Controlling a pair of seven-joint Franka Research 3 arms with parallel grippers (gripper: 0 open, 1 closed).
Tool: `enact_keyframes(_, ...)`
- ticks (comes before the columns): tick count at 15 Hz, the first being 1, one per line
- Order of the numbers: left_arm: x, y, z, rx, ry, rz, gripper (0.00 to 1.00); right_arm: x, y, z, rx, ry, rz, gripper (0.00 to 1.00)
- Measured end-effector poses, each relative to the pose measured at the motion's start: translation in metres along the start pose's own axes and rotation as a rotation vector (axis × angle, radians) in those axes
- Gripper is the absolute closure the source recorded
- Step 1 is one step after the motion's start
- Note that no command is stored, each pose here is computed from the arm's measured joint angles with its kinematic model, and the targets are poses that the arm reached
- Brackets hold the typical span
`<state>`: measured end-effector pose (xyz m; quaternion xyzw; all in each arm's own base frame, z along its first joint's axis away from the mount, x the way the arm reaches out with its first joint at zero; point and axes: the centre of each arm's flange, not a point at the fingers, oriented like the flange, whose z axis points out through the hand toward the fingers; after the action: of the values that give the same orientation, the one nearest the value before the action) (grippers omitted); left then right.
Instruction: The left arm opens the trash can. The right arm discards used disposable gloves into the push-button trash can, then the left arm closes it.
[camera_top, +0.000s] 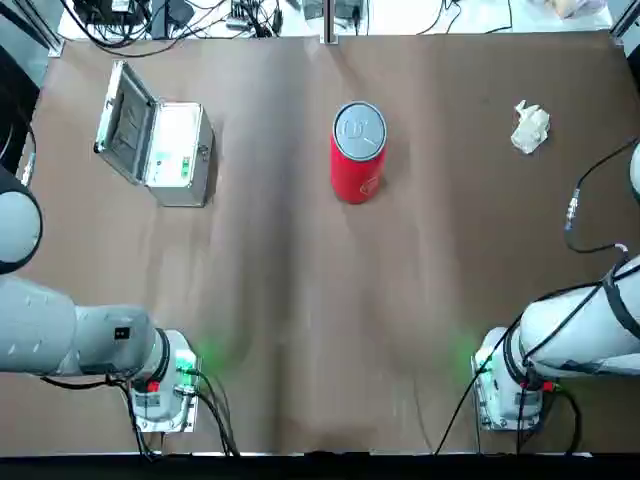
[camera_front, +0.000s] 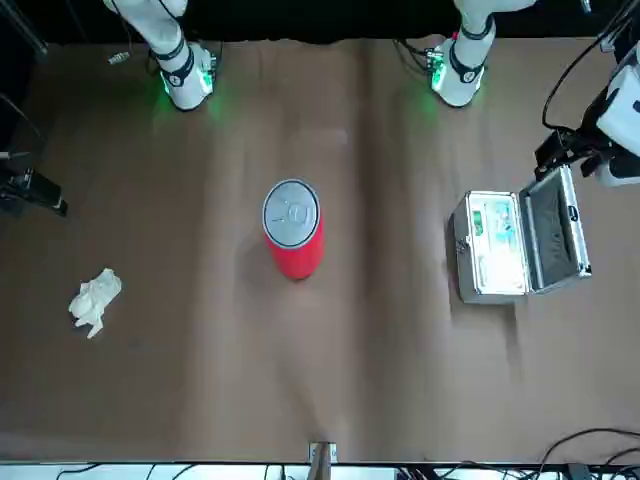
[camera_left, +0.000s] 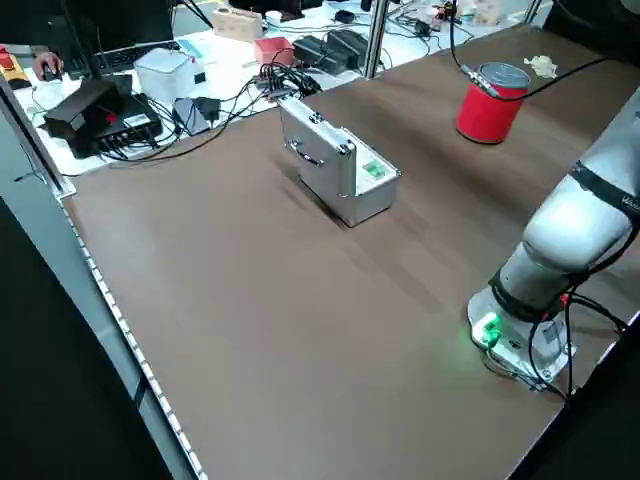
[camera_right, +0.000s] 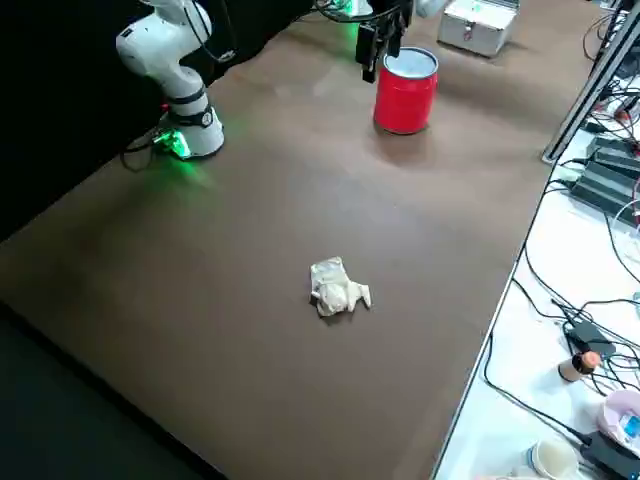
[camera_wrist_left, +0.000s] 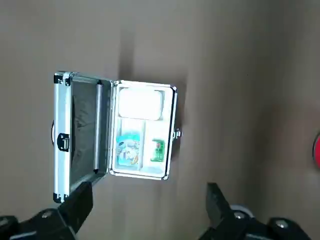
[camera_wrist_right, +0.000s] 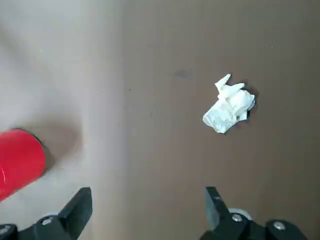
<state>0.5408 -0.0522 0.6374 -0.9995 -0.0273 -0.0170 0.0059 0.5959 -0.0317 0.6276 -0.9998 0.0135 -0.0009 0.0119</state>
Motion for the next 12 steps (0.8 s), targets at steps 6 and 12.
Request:
enact_keyframes(6,0.004,0.003,0.005,0.000,-0.015,0.004,0.00,0.000,0.004,0.000,-0.001,0.000,0.007,0.00)
enact_keyframes(12,0.006,0.030,0.010,-0.012,-0.037,0.053,0.00,-0.001,0.015,0.000,-0.001,-0.005,0.025,0.00)
